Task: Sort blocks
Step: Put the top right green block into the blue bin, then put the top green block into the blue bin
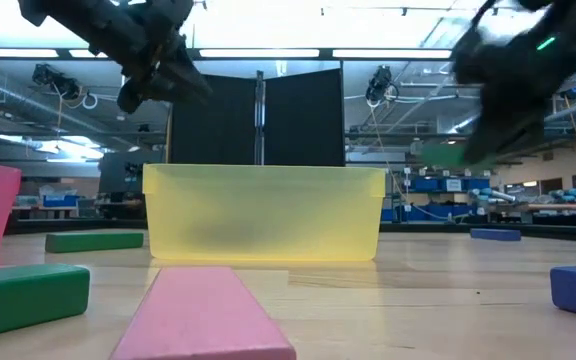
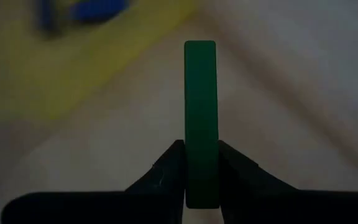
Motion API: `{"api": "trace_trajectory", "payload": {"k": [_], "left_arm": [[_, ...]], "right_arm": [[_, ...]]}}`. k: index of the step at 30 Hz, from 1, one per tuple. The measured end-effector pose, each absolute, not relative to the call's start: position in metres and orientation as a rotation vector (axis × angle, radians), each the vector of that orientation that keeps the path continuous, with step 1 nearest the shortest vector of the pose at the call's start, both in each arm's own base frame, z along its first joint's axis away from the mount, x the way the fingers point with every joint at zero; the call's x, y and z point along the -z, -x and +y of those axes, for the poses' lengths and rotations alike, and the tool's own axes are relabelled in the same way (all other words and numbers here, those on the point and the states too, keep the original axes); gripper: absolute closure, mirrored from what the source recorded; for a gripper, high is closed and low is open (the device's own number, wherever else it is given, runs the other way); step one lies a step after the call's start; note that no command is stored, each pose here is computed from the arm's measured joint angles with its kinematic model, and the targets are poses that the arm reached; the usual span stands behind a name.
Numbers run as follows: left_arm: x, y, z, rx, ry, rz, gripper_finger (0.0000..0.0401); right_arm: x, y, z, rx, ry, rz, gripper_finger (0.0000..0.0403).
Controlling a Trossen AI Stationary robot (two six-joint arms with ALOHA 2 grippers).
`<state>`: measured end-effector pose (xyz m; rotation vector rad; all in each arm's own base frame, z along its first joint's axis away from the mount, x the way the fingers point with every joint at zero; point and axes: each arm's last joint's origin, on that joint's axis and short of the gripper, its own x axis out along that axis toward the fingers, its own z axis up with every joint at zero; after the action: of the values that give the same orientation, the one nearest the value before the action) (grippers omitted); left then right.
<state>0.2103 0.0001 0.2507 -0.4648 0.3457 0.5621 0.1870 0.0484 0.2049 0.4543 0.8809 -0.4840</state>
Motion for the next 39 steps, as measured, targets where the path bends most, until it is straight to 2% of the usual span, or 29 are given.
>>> {"api": "trace_trajectory", "payload": {"k": [6,16,18,23,29,33,39], "left_arm": [[-0.246,-0.212,-0.003,-0.469,0.499,0.420,0.0282],[-0.236,-0.205,-0.004,-0.472,0.555,0.542,0.0281],[-0.235,-0.204,-0.005,-0.453,0.567,0.573,0.0281],[-0.228,-0.201,-0.007,-0.422,0.598,0.662,0.0279],[-0.222,-0.196,-0.011,-0.368,0.638,0.782,0.0235],[-0.216,-0.192,-0.017,-0.323,0.668,0.881,0.0196],[-0.193,-0.199,-0.031,-0.314,0.700,1.077,0.0166]], "right_arm": [[-0.218,-0.137,0.096,0.184,-0.543,1.044,0.0332],[-0.224,-0.086,0.133,0.101,-0.784,1.184,0.0330],[-0.222,-0.081,0.138,0.127,-0.822,1.206,0.0309],[-0.217,-0.077,0.143,0.207,-0.864,1.234,0.0216],[-0.212,-0.080,0.146,0.240,-0.829,1.170,0.0138],[-0.214,-0.083,0.145,0.240,-0.796,1.055,0.0113],[-0.215,-0.088,0.141,0.252,-0.728,0.913,0.0109]]}}
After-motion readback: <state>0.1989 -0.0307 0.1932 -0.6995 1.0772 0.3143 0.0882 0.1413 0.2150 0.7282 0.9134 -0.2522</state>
